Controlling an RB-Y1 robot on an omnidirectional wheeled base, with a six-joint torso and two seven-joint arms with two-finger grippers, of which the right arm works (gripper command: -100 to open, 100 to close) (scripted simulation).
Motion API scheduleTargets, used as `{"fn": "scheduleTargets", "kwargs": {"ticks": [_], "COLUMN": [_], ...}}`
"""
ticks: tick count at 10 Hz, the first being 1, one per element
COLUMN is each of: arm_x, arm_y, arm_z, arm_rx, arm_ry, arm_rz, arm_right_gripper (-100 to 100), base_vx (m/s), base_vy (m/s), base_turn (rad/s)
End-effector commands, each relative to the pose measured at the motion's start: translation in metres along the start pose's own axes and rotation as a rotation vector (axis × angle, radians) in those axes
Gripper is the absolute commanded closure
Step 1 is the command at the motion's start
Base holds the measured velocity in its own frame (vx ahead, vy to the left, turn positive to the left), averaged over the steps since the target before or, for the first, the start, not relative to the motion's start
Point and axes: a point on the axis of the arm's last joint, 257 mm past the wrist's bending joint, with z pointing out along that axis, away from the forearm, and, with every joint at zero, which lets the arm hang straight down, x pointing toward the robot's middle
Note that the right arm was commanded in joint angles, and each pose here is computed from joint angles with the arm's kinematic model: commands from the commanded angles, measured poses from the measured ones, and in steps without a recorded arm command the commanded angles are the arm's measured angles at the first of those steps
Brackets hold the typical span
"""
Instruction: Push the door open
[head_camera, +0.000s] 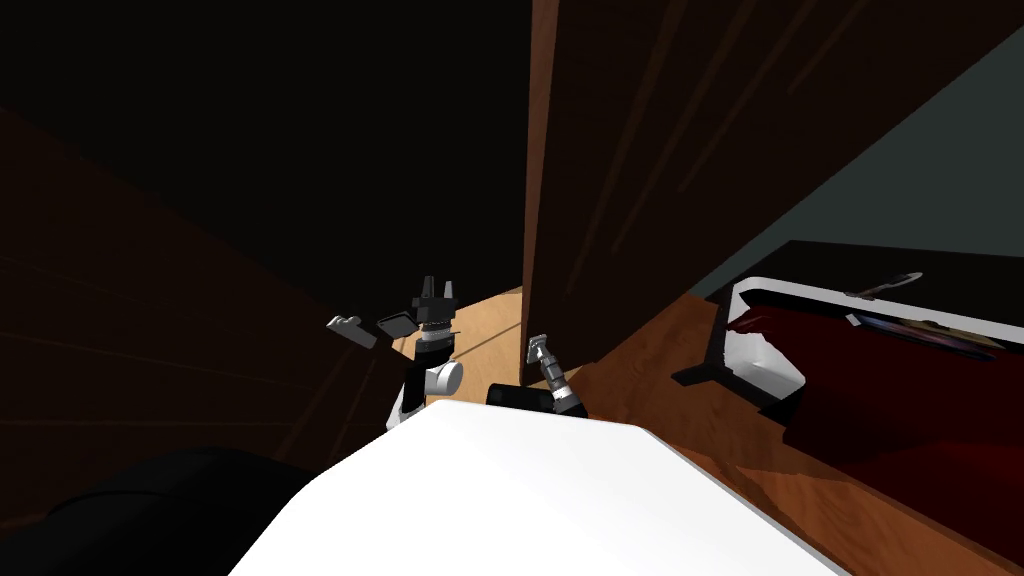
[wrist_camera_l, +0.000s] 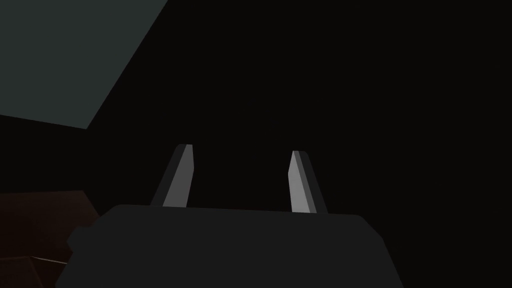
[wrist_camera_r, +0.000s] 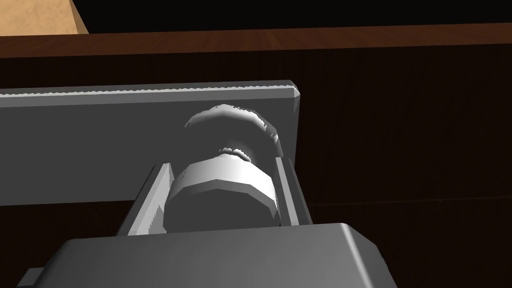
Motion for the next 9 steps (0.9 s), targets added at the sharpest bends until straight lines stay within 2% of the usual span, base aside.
{"fn": "scheduleTargets", "kwargs": {"ticks": [1, 5, 9], "arm_x": [0.000, 0.000, -0.021], "arm_y": [0.000, 0.000, -0.003], "arm_z": [-0.0004, -0.0004, 0.0050], "arm_rx": [0.001, 0.001, 0.008], "arm_ry": [0.000, 0.000, -0.035], "arm_rz": [0.000, 0.000, -0.018], "arm_right_gripper": [100, 100, 100], "base_vx": [-0.025, -0.013, 0.146], "base_vy": [-0.015, -0.006, 0.088], "base_turn": [0.008, 0.001, -0.055]}}
